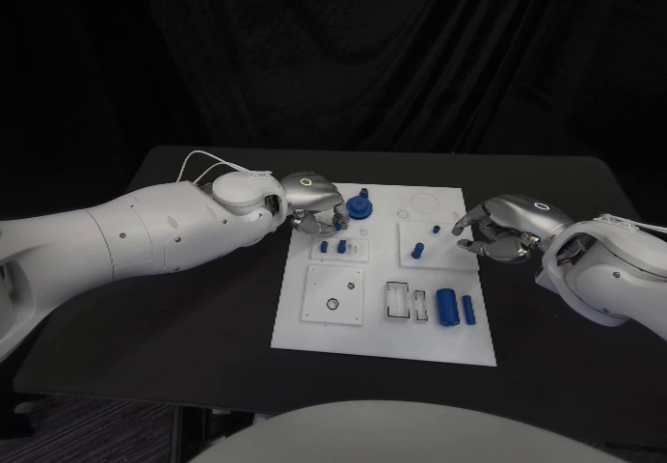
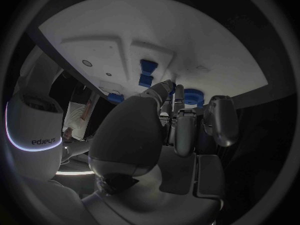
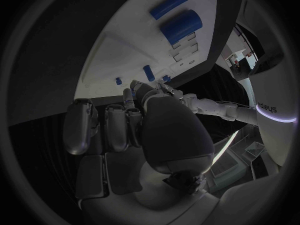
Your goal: Assemble the parts on the task board
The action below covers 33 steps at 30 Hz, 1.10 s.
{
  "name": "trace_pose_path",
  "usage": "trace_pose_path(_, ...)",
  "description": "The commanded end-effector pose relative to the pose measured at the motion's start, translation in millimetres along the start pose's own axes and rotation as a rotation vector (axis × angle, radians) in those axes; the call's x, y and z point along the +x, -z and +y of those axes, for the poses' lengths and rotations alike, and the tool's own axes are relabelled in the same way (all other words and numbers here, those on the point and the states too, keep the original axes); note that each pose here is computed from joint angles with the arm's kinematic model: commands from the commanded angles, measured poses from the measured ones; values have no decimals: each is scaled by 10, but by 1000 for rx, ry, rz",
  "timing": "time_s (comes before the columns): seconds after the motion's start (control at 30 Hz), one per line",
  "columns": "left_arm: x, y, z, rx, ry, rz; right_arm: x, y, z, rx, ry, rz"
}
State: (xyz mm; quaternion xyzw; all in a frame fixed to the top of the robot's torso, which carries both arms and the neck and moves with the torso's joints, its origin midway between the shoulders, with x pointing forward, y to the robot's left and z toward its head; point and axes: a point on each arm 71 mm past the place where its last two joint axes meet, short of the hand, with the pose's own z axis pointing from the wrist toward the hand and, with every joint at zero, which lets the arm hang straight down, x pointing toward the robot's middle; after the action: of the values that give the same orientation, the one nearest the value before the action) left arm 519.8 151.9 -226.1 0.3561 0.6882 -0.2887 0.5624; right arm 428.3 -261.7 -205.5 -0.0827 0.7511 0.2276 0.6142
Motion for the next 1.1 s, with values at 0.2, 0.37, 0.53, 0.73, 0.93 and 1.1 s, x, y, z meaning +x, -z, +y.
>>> trace_pose_path(0.2,47,-36,-49,15,9,15,8,6,-11,17,2,10)
trace_pose_path(0.37,52,-54,-59,17,10,19,9,5,-9,16,2,11)
trace_pose_path(0.53,65,-61,-59,16,12,25,10,3,-7,16,2,12)
trace_pose_path(0.73,79,-60,-51,11,15,32,12,5,-10,18,3,14)
trace_pose_path(0.93,90,-58,-43,7,16,39,15,2,-9,18,3,17)
trace_pose_path(1.1,95,-60,-45,8,17,41,17,-3,-6,18,4,20)
